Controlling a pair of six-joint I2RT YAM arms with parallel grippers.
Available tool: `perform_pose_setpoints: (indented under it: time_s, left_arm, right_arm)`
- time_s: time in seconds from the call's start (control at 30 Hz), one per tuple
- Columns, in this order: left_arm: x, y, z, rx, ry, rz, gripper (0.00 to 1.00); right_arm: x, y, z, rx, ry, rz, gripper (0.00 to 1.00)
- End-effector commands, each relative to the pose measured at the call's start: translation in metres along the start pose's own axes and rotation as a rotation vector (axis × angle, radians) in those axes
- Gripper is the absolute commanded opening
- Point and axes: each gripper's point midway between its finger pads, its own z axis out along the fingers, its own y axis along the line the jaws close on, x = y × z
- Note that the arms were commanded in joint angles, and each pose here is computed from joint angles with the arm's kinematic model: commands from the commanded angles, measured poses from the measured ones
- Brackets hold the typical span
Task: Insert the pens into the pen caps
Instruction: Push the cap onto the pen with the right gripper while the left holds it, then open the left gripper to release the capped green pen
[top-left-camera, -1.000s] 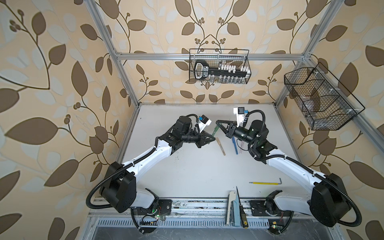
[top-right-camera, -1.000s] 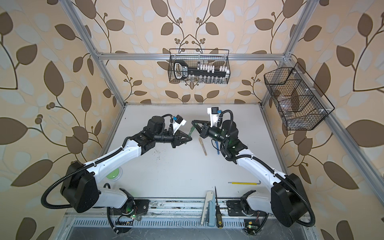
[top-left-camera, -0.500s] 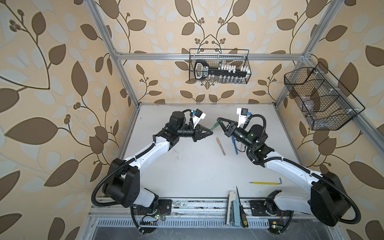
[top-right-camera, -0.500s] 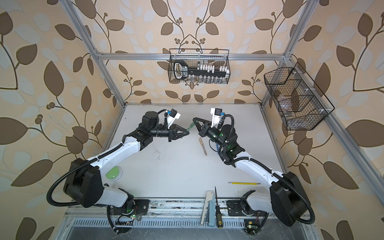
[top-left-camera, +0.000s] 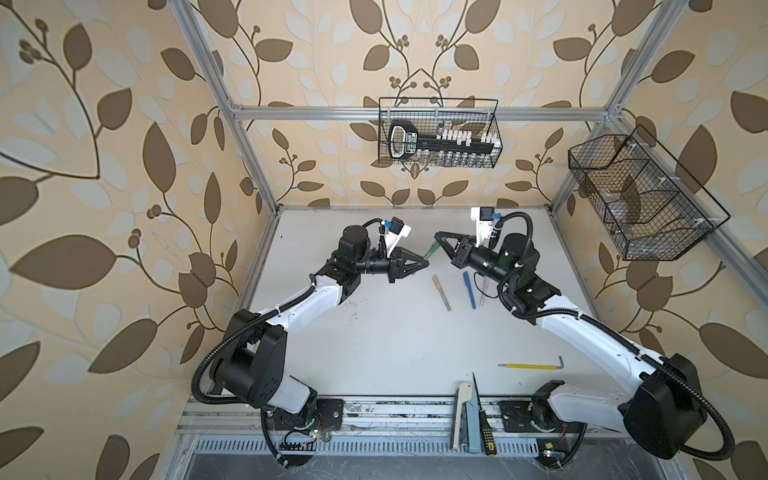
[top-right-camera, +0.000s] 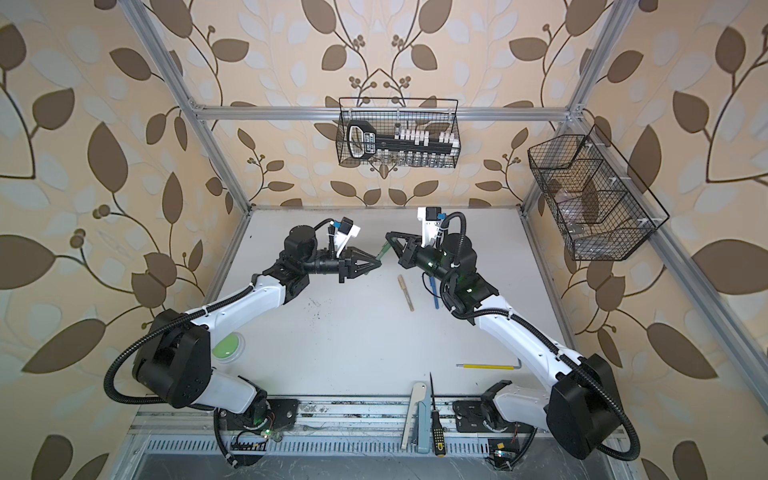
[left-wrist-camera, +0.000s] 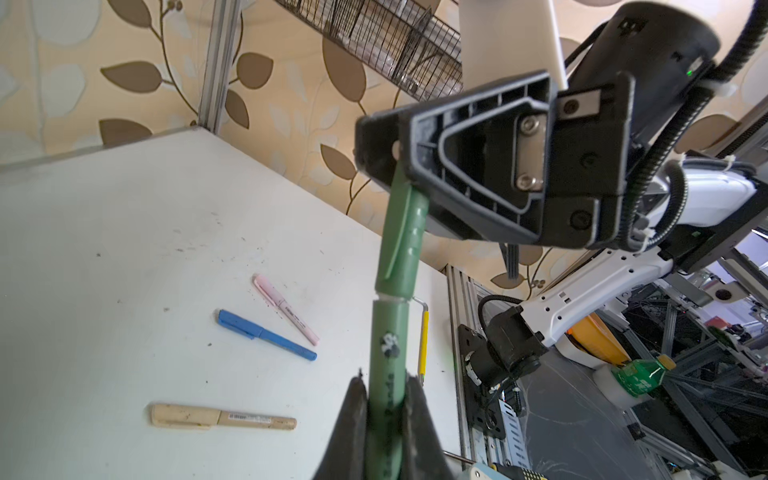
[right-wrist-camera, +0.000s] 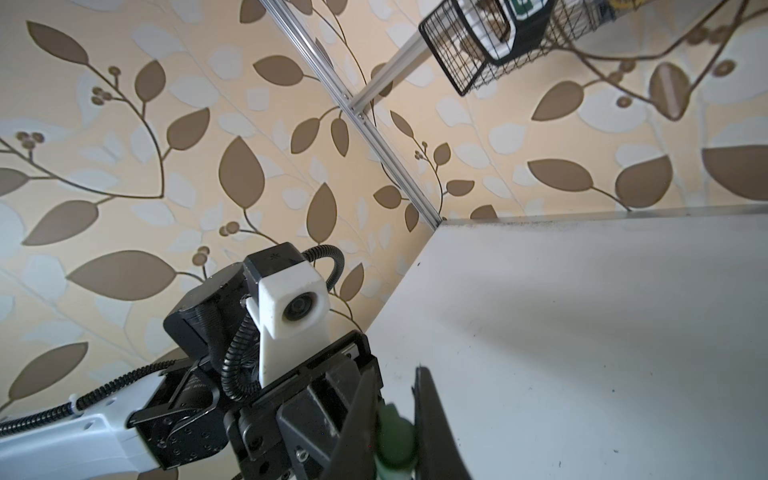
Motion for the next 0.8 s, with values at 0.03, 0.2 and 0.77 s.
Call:
perform_pose_setpoints:
  time_s: [0.03, 0.2, 0.77]
  left_arm:
    - [-0.058, 0.035, -0.032, -0.288, -0.322, -0.036, 0.0]
    - [-0.021, 0.031, -0.026, -0.308, -0.281, -0.1, 0.0]
    - [0.008, -0.004, -0.004, -0.26, -0.187, -0.106, 0.0]
  right_arm:
    - [0.063, 0.021, -0.005, -0.134, 0.278, 0.031, 0.38]
    - [0.045, 0.015, -0.018, -0.102, 0.202, 0.002, 0.57]
    - [0.034, -0.009, 0.013, -0.16, 0.173, 0.083, 0.59]
